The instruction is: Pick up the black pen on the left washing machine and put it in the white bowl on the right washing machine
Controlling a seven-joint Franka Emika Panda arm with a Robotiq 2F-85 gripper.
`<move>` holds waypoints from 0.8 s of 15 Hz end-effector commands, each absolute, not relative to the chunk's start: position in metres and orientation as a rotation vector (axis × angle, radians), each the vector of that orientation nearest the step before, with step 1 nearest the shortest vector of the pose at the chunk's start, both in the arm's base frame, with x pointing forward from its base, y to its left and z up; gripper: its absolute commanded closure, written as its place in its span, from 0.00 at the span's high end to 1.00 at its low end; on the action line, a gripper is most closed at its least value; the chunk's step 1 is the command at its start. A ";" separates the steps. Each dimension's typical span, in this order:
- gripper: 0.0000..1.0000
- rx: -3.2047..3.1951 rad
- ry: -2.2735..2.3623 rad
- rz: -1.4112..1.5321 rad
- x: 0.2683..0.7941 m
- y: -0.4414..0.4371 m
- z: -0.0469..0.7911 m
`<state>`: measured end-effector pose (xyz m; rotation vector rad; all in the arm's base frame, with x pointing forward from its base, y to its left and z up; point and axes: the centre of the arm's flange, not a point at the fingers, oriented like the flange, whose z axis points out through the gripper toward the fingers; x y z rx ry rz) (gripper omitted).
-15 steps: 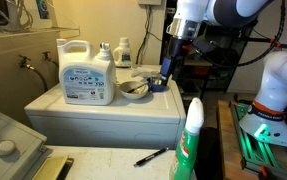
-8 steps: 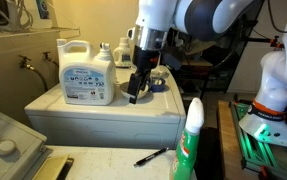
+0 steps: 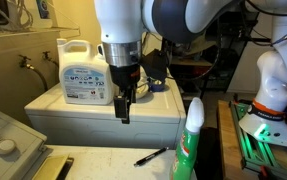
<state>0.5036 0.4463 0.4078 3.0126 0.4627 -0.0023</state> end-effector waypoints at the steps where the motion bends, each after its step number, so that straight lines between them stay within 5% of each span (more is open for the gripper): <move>1: 1.00 3.010 0.580 -0.101 0.501 0.454 0.395; 9: 1.00 2.799 1.000 -0.451 0.459 0.515 0.304; 12: 0.79 2.759 1.055 -0.454 0.459 0.520 0.288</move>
